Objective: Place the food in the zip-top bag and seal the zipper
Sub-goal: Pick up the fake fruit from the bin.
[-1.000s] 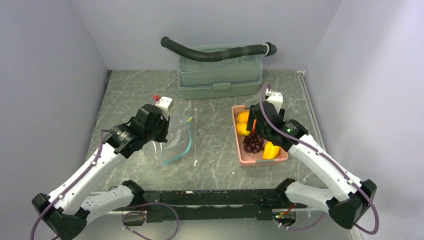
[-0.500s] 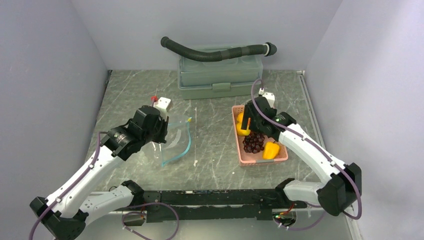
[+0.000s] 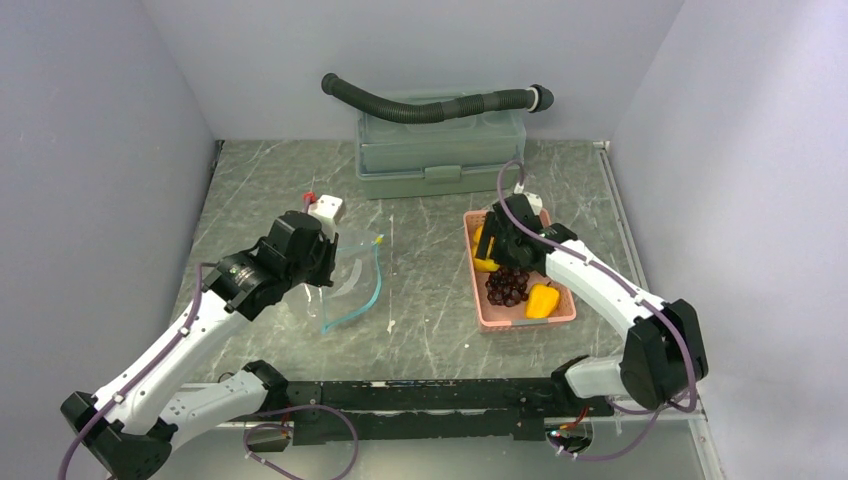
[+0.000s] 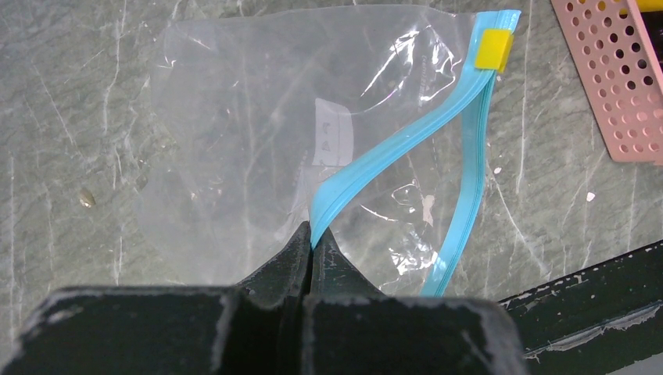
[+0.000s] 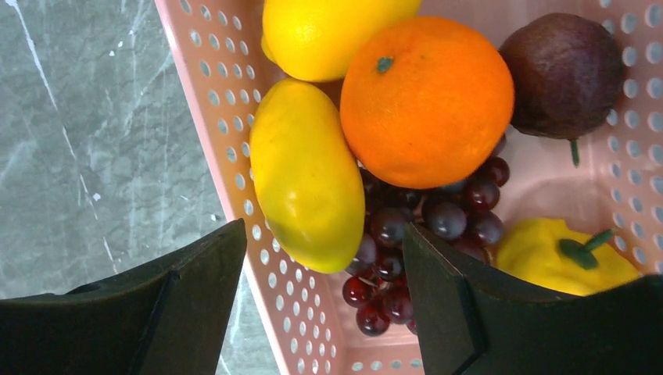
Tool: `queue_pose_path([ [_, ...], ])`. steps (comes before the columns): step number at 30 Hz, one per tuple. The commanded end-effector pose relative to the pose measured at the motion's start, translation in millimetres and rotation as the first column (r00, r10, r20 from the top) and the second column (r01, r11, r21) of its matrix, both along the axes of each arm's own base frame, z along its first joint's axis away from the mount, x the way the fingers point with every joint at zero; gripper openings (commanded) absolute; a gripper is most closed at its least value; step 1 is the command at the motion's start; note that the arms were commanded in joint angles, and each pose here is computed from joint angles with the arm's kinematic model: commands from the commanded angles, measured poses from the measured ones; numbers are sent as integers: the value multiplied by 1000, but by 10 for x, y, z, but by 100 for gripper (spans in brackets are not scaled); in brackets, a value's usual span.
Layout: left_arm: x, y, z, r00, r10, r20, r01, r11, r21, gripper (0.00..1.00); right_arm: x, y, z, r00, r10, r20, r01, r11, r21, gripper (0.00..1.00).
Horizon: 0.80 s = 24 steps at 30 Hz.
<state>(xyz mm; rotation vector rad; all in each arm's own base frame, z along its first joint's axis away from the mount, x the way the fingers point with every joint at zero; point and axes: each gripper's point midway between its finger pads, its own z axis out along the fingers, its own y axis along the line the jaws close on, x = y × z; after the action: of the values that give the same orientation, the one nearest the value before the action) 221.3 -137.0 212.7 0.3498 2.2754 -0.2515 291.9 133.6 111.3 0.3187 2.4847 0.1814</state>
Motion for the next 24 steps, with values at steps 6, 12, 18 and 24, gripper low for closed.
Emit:
queue_pose_path([
  [6,29,-30,47,999,-12,29,13,1000,-10,0,239,197,-14,999,-14,33,10,993,114,74],
  [12,32,-20,57,999,-9,34,10,1000,-8,0,302,166,-143,999,-45,10,43,993,108,69],
  [18,35,-13,60,999,-8,37,8,1000,-5,0,330,179,-232,999,-52,-2,52,991,125,63],
  [24,41,-8,44,999,-5,35,5,1000,0,0,340,205,-250,999,-42,-6,43,988,145,40],
])
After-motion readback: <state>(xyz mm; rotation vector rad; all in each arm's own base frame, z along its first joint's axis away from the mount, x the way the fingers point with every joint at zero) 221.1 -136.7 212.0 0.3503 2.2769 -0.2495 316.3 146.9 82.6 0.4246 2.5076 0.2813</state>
